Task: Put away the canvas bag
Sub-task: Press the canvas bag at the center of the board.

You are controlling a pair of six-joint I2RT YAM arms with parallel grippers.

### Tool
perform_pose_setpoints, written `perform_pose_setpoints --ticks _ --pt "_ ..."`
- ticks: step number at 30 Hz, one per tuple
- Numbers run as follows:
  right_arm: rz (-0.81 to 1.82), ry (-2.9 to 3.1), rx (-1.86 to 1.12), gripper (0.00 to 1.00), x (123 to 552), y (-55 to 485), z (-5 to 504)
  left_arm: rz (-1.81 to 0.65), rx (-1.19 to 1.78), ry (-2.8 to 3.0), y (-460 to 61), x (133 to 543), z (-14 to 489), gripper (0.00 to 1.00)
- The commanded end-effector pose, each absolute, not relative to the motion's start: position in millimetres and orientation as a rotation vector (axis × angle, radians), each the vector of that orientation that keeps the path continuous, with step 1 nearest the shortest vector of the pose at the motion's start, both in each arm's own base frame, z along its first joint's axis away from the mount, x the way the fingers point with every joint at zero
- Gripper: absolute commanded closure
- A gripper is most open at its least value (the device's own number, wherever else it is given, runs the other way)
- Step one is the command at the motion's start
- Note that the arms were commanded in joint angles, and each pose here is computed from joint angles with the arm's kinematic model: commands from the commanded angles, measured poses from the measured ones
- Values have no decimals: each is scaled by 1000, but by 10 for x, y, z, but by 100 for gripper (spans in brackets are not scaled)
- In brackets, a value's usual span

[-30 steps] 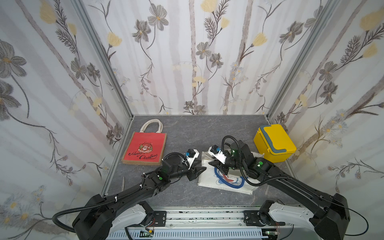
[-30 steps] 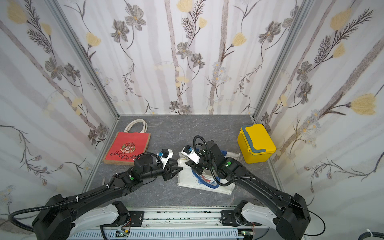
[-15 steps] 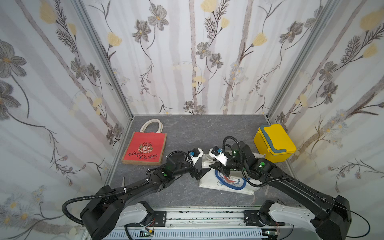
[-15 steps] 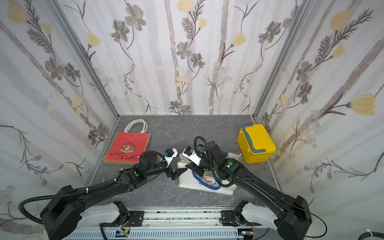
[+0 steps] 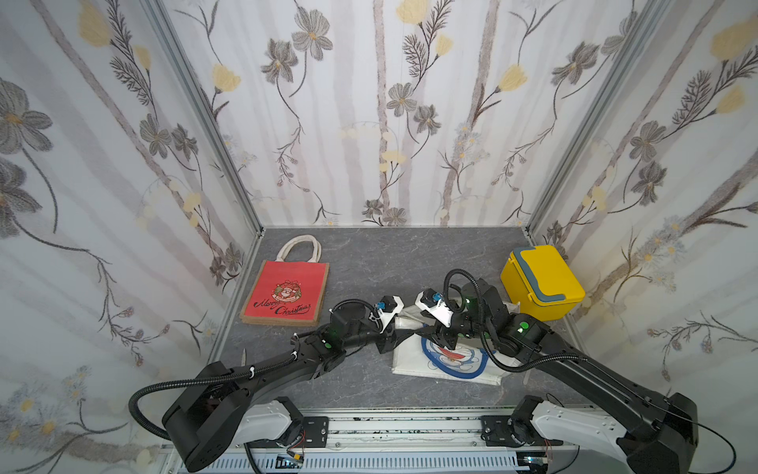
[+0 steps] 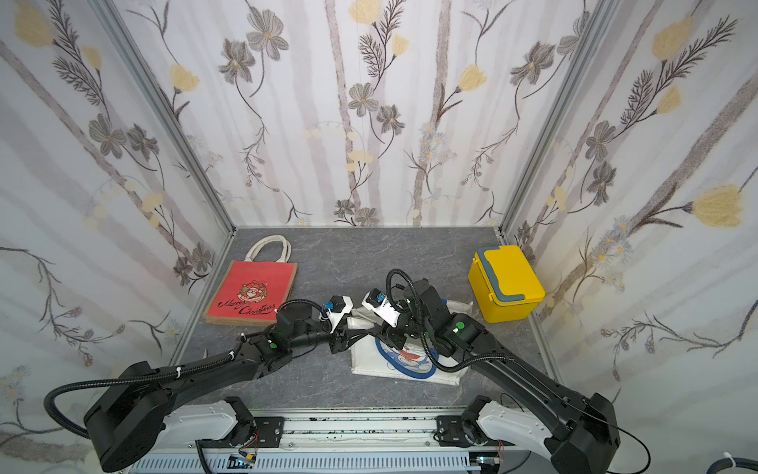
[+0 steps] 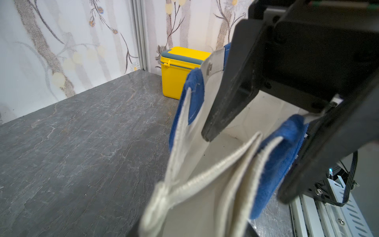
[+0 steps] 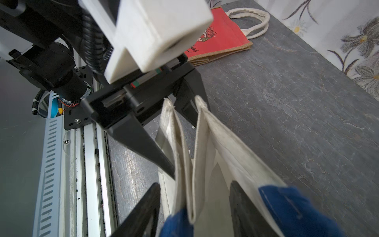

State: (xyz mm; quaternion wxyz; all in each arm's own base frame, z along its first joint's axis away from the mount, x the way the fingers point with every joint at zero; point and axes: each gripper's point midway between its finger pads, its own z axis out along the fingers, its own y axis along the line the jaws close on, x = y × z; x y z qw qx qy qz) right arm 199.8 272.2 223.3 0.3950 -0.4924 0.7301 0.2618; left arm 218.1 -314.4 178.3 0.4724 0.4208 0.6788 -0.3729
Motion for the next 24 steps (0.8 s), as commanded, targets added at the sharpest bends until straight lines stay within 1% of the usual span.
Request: perform_pose_setpoints --ticks 1,4,6,8,11,14,15,17,18,19,24 --pt "617 1842 -1224 40 2032 2663 2316 -942 993 1633 -3152 2184 1892 63" --pt "555 1856 -1187 38 2104 2596 2349 -970 978 1635 -3152 2162 1890 65" --pt "483 1876 -1128 34 2222 2531 2381 -984 969 1636 -3156 2155 1889 67" --pt "428 1869 -1088 30 2332 2505 2499 -996 959 1634 -3156 2151 1902 71" --pt "451 1835 -1098 24 2355 2584 2674 -999 945 1629 -3141 2146 1930 78" --pt "502 1800 -1122 17 2334 2681 2759 -1004 938 1626 -3121 2127 1957 81" --pt "507 1789 -1134 17 2332 2705 2757 -1007 937 1623 -3115 2117 1966 83" --pt "541 1753 -1235 15 2229 2771 2689 -1007 930 1612 -3099 2106 1997 89" --pt "562 1734 -1287 5 2161 2802 2660 -1009 923 1608 -3087 2103 2007 92" --pt "567 1720 -1316 1 2129 2821 2644 -1014 922 1602 -3083 2090 2019 93" --pt "574 1726 -1338 0 2163 2904 2637 -1055 929 1605 -3087 2027 2017 93"
